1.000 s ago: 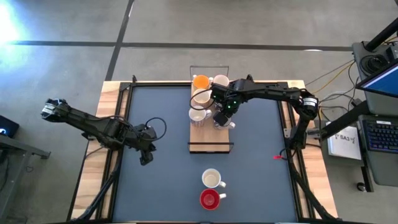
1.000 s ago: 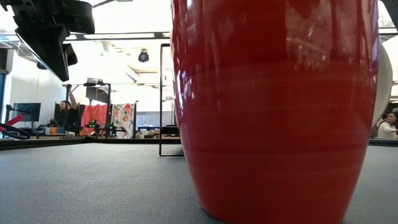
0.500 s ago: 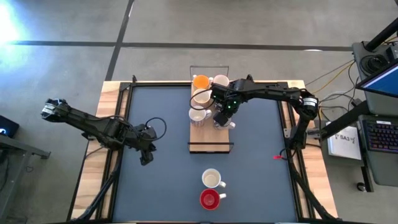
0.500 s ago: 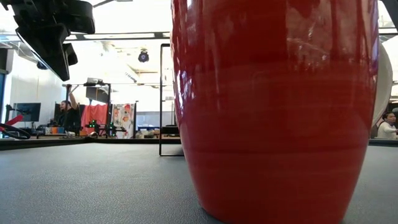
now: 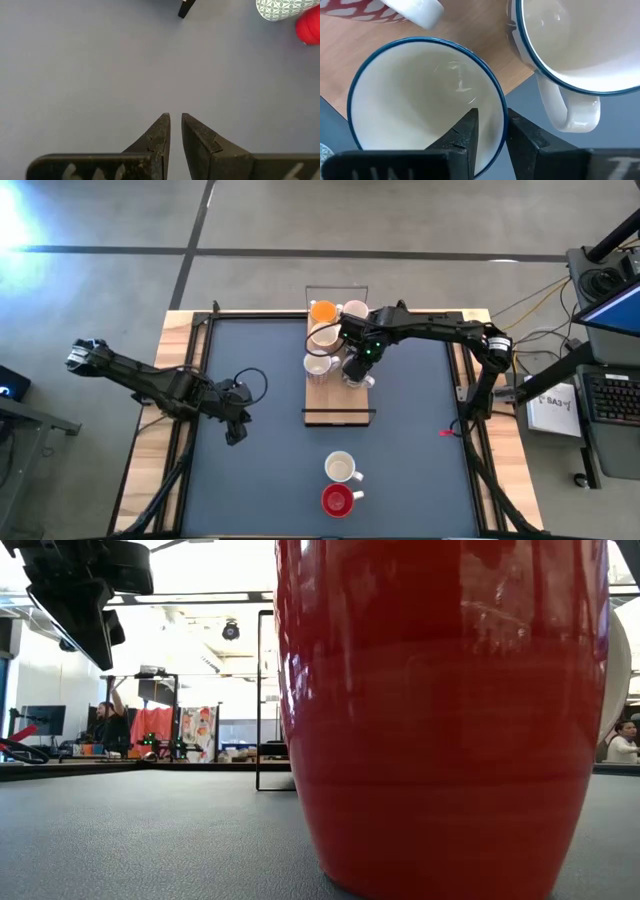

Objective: Place coffee mugs
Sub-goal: Put the blue mug on the shelf, then put the green mug on the shelf

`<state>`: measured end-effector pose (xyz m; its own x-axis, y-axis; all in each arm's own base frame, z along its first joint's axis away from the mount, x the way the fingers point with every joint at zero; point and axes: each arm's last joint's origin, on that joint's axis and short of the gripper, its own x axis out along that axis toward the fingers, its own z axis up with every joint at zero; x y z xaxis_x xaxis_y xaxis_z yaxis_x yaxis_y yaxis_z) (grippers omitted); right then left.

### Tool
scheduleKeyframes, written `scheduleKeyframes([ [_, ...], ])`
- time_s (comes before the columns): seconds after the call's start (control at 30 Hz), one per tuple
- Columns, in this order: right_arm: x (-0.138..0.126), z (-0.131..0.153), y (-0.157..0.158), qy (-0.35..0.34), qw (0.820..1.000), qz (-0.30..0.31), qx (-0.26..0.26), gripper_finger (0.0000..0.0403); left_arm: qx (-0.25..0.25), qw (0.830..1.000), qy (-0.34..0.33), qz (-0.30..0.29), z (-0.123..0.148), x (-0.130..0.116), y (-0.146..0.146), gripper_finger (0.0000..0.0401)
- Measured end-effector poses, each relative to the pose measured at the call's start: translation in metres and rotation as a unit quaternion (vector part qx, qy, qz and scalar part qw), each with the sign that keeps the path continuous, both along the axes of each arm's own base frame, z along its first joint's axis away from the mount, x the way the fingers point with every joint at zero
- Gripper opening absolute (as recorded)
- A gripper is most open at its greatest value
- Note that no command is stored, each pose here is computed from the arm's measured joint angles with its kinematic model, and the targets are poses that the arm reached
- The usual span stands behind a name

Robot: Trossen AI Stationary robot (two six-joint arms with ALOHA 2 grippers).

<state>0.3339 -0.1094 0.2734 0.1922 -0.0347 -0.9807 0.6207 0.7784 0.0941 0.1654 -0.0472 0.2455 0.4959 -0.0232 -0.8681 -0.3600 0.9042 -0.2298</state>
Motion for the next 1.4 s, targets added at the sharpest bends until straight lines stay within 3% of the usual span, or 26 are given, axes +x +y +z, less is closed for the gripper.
scheduleKeyframes([
  [0.33,0.002,0.008,-0.001,-0.012,1.0,0.0,-0.004,0.0069,-0.004,1.0,0.003,0.008,-0.002,0.0,0.0,0.0029],
  [0.8,0.004,0.042,0.002,-0.041,0.999,-0.015,-0.009,0.0069,-0.004,1.0,0.003,0.008,-0.002,0.0,0.0,0.0029],
  [1.2,0.011,0.046,0.053,-0.036,0.999,0.005,0.006,0.007,0.003,1.0,0.001,-0.006,-0.001,-0.001,0.0,0.0029],
  [1.4,0.013,0.047,0.071,-0.031,0.999,0.016,-0.014,0.0063,-0.002,1.0,-0.002,-0.003,-0.001,-0.001,0.0,0.0029],
])
